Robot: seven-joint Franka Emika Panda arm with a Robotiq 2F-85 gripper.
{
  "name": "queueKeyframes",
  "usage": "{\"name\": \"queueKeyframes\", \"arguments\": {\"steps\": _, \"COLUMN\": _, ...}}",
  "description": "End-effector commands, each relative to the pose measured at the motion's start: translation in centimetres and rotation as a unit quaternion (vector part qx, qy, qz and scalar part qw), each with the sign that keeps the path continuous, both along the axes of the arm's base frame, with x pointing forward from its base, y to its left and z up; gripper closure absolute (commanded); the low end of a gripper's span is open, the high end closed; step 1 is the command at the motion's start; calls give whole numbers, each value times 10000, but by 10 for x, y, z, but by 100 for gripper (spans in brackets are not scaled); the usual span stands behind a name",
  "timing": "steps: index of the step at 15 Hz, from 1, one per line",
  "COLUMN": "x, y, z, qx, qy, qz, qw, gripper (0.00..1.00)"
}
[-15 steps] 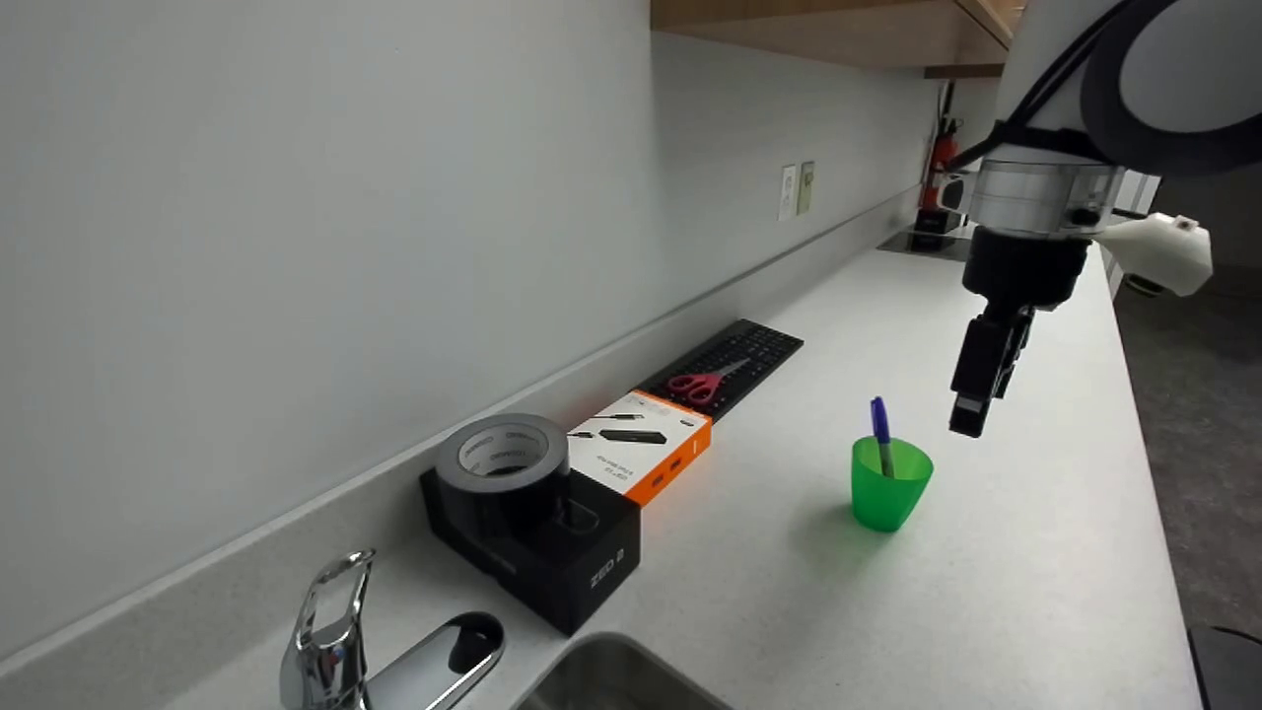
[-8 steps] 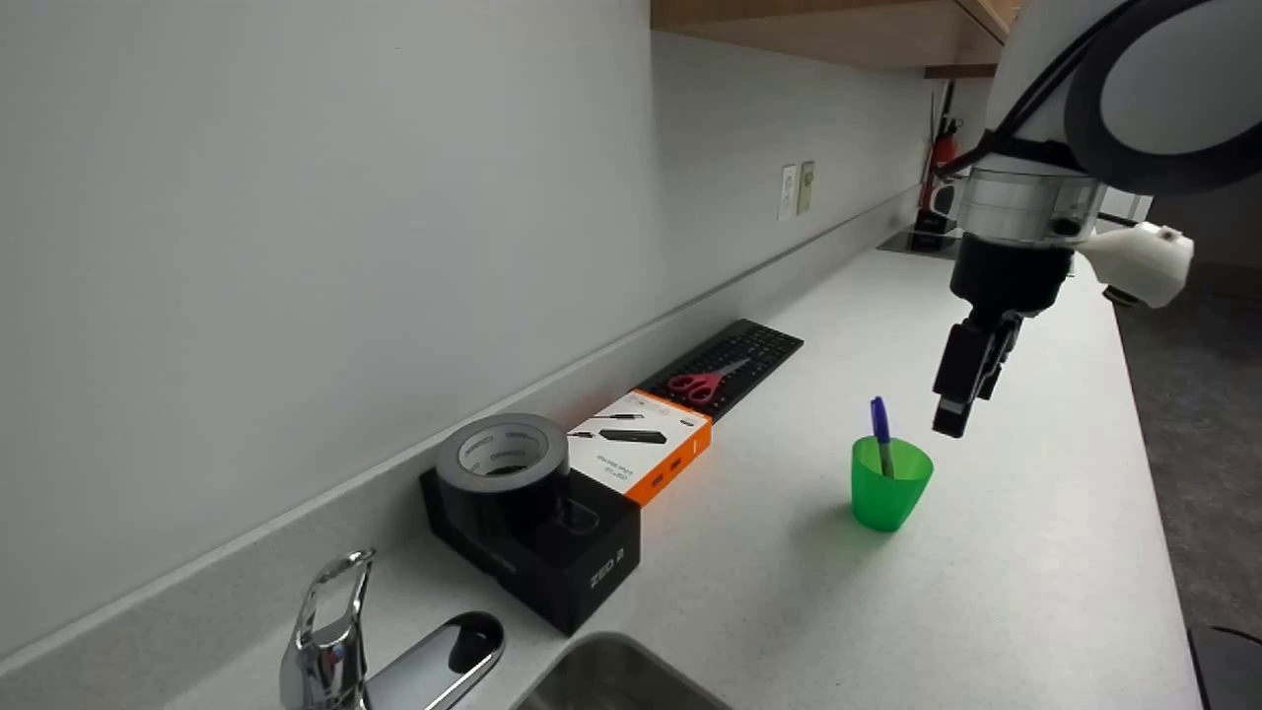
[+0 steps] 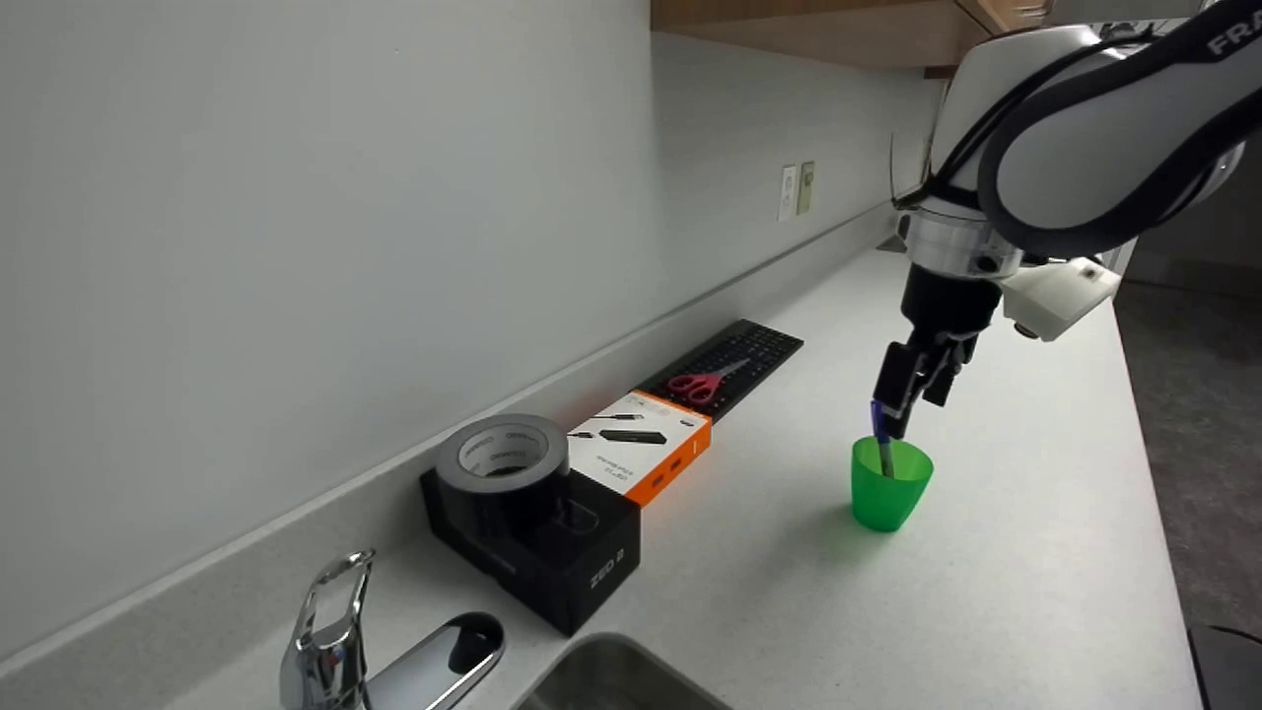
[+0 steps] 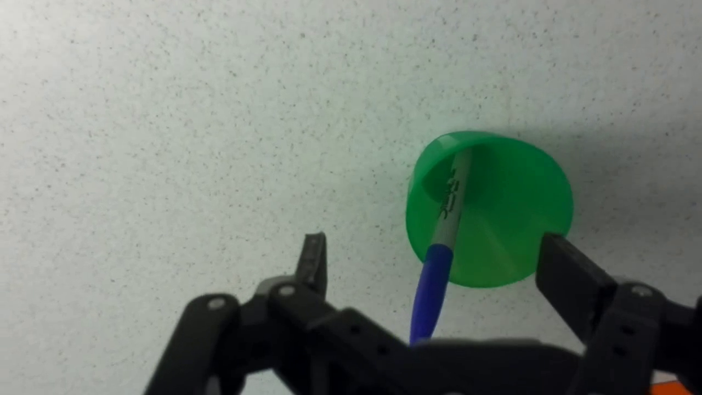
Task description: Remove the blue pen from the green cup
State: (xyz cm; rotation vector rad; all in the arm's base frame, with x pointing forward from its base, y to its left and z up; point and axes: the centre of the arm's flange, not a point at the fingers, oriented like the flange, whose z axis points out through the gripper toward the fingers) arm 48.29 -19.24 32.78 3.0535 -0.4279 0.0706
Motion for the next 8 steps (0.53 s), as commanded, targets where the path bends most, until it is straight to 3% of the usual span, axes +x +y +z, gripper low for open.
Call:
{"name": "queueKeyframes", "arguments": {"steps": 1, "x": 25, "y": -12, "z": -13, "qx": -127, "qy": -48, "qz": -279, "qw": 9995, "gripper": 0}}
{"name": "queueKeyframes", "arguments": {"steps": 3, "x": 28, "y": -12, "z": -18, "qx": -152, "qy": -17, "qz": -326, "qw": 9994, "gripper": 0}}
{"name": "queueKeyframes", "arguments": {"steps": 4, "x": 28, "y": -11, "z": -18, "qx": -153, "qy": -11, "qz": -338, "qw": 9993, "gripper": 20}}
{"name": "queueKeyframes", "arguments": {"steps": 8, "x": 22, "y": -9, "z": -11, "qx": -153, "qy": -56, "qz": -325, "qw": 9993, "gripper": 50}}
